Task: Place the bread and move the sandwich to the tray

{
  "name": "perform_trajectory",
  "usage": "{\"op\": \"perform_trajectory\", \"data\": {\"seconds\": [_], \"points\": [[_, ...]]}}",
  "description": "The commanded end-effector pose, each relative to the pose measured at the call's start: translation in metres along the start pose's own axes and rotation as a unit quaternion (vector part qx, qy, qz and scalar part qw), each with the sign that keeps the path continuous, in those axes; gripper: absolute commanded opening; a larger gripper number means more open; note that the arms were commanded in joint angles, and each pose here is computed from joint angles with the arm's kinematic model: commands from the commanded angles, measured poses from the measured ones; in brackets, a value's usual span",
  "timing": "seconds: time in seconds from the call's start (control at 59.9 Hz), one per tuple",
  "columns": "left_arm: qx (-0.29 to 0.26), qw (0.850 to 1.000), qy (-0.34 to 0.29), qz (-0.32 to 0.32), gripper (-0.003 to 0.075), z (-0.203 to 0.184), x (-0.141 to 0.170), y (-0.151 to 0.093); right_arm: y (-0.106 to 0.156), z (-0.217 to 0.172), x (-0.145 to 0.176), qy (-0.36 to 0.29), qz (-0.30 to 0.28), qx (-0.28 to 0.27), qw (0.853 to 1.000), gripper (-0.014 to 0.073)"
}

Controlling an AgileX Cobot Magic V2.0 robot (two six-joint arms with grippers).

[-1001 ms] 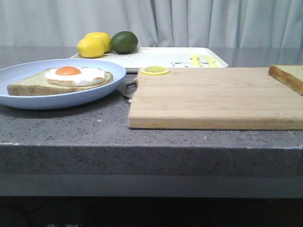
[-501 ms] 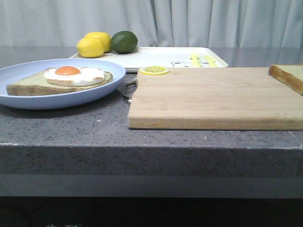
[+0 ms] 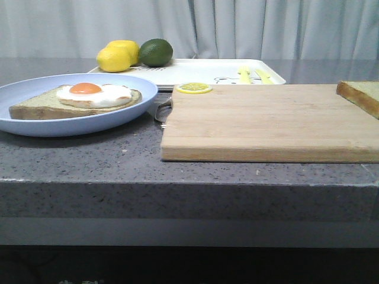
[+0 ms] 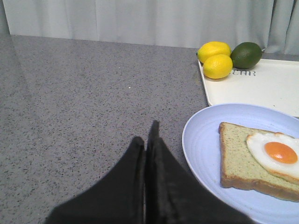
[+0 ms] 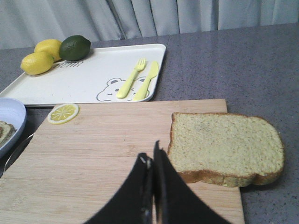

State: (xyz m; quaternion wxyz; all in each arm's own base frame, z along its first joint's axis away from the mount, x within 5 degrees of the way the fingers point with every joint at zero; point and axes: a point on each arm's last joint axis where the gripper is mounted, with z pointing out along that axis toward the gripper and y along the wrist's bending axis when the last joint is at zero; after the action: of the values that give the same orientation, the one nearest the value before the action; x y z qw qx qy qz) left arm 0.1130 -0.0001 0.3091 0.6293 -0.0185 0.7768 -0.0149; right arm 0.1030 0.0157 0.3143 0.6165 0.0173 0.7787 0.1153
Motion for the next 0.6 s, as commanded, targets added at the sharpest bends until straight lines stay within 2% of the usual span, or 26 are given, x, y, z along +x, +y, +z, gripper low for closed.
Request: {"op": "perform_trajectory", "data": {"seconds": [0.0, 0.083, 0.234, 0.3, 0.35, 0.584], "points": [[0.004, 0.997, -0.074, -0.001, 0.0005, 0.0001, -0.0235, -0.0012, 0.0011, -0.0008, -0.0203, -0.061, -0.007, 0.004, 0.998, -0.0008], [0.005, 0.996, -0.089, -0.001, 0.013, -0.0003, -0.0263, -0.0014, 0.0011, -0.0008, -0.0201, -0.06, -0.007, 0.004, 0.998, 0.0167], [0.006, 0.996, -0.092, -0.001, 0.0557, -0.0004, -0.0268, -0.0015, 0.0012, -0.0007, -0.0192, -0.055, -0.007, 0.003, 0.998, 0.0511], [0.006, 0.996, -0.092, -0.001, 0.0677, 0.0001, -0.0269, -0.0015, 0.0011, -0.0008, -0.0197, -0.058, -0.007, 0.003, 0.998, 0.0616], [0.006, 0.996, -0.092, -0.001, 0.0705, 0.0005, -0.0268, -0.0015, 0.0011, -0.0008, -0.0201, -0.06, -0.007, 0.004, 0.998, 0.0655], [0.006, 0.996, -0.092, -0.001, 0.0629, 0.0005, -0.0269, -0.0015, 0.0019, 0.0028, -0.0262, -0.06, -0.008, 0.004, 0.998, 0.0661]]}}
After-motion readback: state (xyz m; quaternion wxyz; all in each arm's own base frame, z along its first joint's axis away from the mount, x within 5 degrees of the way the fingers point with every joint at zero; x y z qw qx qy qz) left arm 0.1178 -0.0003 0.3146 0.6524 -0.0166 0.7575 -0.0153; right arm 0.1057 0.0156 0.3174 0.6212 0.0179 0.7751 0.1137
